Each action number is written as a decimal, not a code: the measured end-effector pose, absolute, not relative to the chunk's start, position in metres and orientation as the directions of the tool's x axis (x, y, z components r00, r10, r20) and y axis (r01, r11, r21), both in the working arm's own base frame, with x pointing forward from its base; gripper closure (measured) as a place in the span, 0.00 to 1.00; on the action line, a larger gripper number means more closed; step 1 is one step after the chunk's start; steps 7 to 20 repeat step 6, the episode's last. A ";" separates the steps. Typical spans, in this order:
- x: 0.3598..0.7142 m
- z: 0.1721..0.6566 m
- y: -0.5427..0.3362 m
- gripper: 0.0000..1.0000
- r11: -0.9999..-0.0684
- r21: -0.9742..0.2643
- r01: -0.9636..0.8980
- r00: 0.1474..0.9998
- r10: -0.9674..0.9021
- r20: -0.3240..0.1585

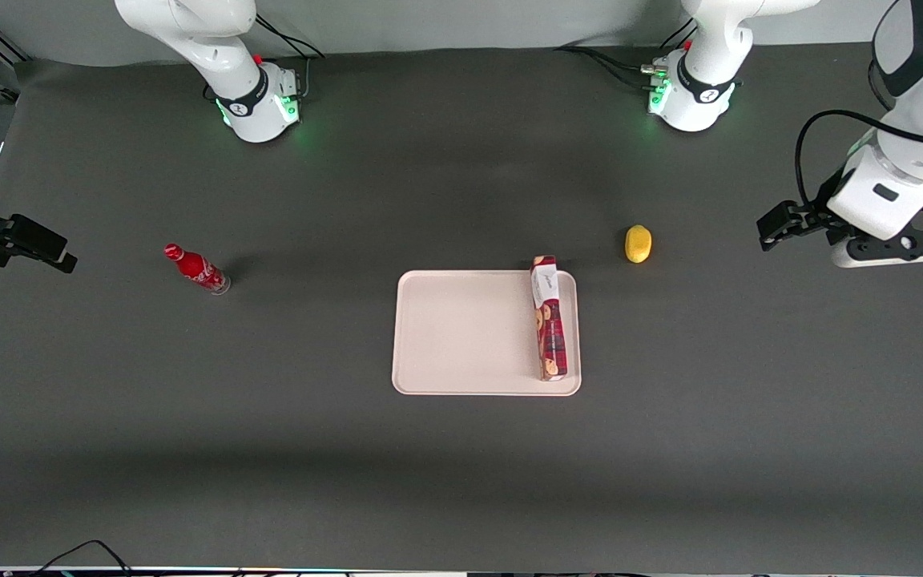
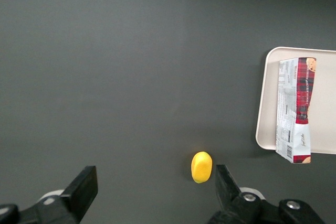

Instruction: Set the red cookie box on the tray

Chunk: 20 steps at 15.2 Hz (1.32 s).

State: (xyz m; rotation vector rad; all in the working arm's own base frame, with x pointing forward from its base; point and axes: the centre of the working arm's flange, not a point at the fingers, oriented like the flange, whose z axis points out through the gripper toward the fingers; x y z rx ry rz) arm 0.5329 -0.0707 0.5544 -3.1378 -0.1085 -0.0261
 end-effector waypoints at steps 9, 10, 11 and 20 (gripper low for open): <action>0.534 0.557 -0.059 0.00 -0.997 0.006 0.080 0.997 0.080 0.023; 0.534 0.557 -0.059 0.00 -0.997 0.006 0.080 0.997 0.080 0.023; 0.534 0.557 -0.059 0.00 -0.997 0.006 0.080 0.997 0.080 0.023; 0.534 0.557 -0.059 0.00 -0.997 0.006 0.080 0.997 0.080 0.023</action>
